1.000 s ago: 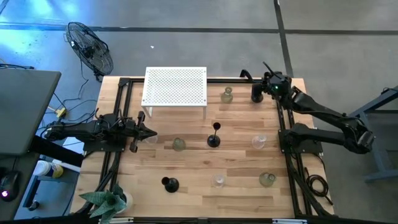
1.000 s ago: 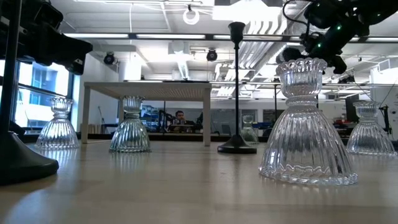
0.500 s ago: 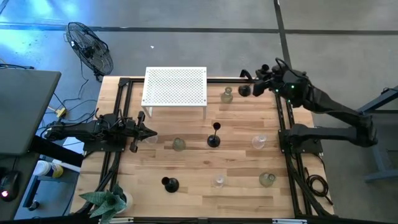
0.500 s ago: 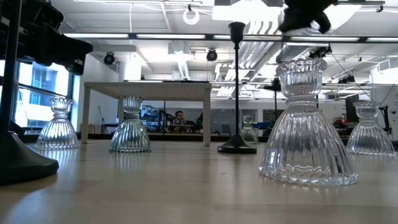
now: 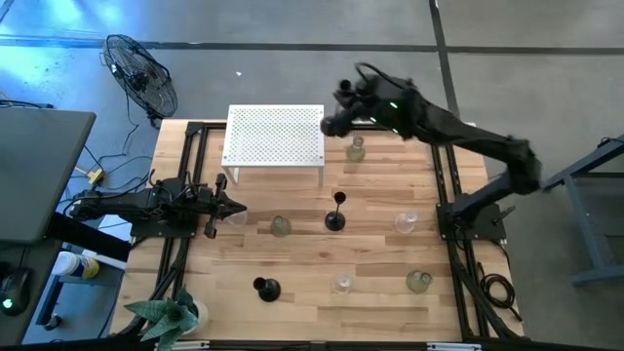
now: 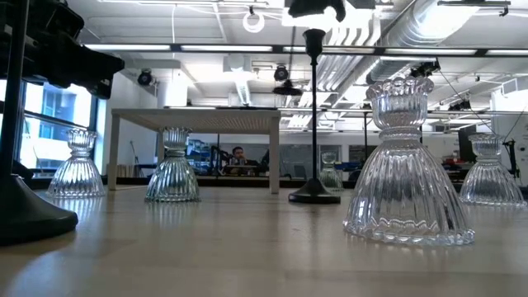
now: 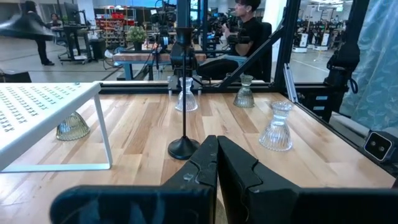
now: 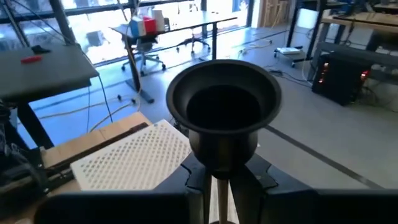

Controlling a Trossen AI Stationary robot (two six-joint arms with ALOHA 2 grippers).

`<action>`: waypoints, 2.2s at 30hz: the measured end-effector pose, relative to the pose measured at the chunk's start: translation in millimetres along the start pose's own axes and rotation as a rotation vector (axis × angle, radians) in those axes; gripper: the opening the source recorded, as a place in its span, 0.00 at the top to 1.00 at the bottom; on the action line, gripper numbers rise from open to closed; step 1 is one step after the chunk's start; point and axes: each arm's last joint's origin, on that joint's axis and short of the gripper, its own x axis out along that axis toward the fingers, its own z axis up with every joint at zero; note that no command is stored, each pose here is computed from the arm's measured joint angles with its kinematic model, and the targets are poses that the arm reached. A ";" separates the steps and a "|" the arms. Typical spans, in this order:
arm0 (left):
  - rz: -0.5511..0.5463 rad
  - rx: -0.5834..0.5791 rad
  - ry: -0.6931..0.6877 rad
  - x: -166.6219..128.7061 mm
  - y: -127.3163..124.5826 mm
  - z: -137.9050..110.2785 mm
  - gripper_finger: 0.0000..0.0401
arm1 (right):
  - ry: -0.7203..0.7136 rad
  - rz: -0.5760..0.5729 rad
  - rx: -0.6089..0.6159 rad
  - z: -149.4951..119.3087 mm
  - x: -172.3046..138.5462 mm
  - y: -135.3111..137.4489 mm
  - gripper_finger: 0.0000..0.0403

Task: Pick & Place candle stick holders
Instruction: Put the top black candle holder on the shelf

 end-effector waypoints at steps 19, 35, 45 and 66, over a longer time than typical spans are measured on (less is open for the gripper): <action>0.001 0.000 0.000 0.0 0.0 0.0 1.00 | 0.122 0.063 0.035 -11.2 121.3 -34.0 0.91; 0.001 0.000 0.001 0.0 0.0 -0.1 1.00 | 0.100 0.065 0.014 -10.7 123.8 -38.8 0.91; 0.000 0.000 0.001 0.0 0.0 0.0 1.00 | 0.085 0.064 0.012 -8.9 124.7 -44.8 0.91; 0.000 0.000 0.001 0.0 0.0 -0.2 1.00 | 0.099 0.068 0.007 -9.9 125.1 -49.3 0.89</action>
